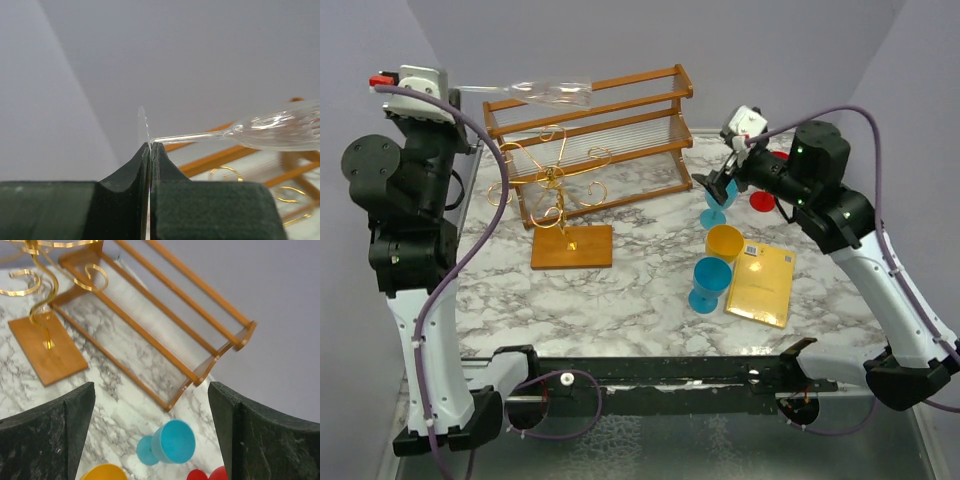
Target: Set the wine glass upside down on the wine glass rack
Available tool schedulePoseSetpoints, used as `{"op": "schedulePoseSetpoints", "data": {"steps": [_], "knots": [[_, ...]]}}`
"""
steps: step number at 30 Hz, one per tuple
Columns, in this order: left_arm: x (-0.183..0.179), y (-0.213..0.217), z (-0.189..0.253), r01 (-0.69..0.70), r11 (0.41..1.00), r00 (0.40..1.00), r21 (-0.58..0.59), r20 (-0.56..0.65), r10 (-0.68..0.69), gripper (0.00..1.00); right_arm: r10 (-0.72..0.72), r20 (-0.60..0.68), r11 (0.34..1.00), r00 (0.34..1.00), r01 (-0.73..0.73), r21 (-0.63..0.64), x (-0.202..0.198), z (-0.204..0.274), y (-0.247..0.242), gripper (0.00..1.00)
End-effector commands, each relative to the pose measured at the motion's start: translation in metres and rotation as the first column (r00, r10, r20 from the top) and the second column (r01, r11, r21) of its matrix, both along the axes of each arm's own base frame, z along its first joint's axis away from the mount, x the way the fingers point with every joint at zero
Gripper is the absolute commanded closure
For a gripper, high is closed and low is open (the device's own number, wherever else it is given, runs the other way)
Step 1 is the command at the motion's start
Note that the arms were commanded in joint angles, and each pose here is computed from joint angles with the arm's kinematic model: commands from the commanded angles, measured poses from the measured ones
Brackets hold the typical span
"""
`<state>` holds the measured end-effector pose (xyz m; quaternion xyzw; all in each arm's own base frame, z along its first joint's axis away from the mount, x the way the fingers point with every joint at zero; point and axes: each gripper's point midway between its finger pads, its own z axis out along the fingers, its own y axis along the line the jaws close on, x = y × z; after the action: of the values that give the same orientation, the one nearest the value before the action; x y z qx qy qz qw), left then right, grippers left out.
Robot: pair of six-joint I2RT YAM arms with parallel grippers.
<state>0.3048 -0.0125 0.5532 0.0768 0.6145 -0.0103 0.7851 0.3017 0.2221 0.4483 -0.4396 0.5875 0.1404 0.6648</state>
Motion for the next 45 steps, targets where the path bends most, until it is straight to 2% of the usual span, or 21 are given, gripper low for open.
{"op": "schedulePoseSetpoints", "data": {"steps": [1,6,9,14,18,21,24,28,33,36,42,45], "knots": [[-0.039,0.068,0.025,-0.363,0.906,0.932,0.219,0.074,0.356,1.00,0.031,-0.023,0.998,0.999,-0.032,-0.062,0.003,-0.042,0.007,0.06],[-0.073,0.110,0.044,-0.568,0.747,0.818,0.346,0.137,0.559,1.00,0.055,-0.080,0.993,0.995,-0.063,-0.100,0.005,-0.088,0.012,0.06],[-0.087,0.127,0.048,-0.642,0.646,0.749,0.413,0.158,0.643,1.00,0.052,-0.113,0.992,0.992,-0.064,-0.106,0.006,-0.108,0.013,0.06],[-0.094,0.146,0.047,-0.685,0.515,0.669,0.515,0.166,0.724,1.00,0.063,-0.170,0.992,0.983,-0.081,-0.098,0.001,-0.130,0.015,0.05],[-0.088,0.155,0.038,-0.658,0.430,0.639,0.618,0.157,0.753,1.00,0.059,-0.186,0.993,0.981,-0.077,-0.092,0.000,-0.136,0.015,0.05],[-0.078,0.156,0.024,-0.581,0.382,0.652,0.719,0.129,0.747,1.00,0.059,-0.183,0.994,0.981,-0.075,-0.084,-0.001,-0.135,0.015,0.05],[-0.062,0.154,-0.001,-0.431,0.332,0.694,0.839,0.073,0.716,1.00,0.059,-0.183,0.994,0.981,-0.075,-0.083,-0.001,-0.138,0.015,0.05],[-0.044,0.147,-0.032,-0.257,0.302,0.745,0.918,-0.011,0.667,1.00,0.057,-0.175,0.994,0.983,-0.072,-0.080,-0.002,-0.138,0.013,0.05],[-0.024,0.123,-0.063,-0.029,0.284,0.844,0.958,-0.129,0.520,1.00,0.051,-0.168,0.995,0.984,-0.065,-0.079,-0.002,-0.137,0.012,0.05],[-0.013,0.102,-0.084,0.110,0.246,0.891,0.963,-0.205,0.404,1.00,0.049,-0.162,0.995,0.985,-0.063,-0.079,-0.002,-0.137,0.012,0.05],[-0.005,0.067,-0.120,0.312,0.129,0.919,0.941,-0.334,0.211,1.00,0.042,-0.165,0.995,0.985,-0.056,-0.085,-0.001,-0.141,0.010,0.05],[-0.002,0.049,-0.125,0.343,0.108,0.928,0.933,-0.354,0.116,1.00,0.042,-0.169,0.994,0.985,-0.058,-0.088,0.000,-0.143,0.011,0.05]]}}
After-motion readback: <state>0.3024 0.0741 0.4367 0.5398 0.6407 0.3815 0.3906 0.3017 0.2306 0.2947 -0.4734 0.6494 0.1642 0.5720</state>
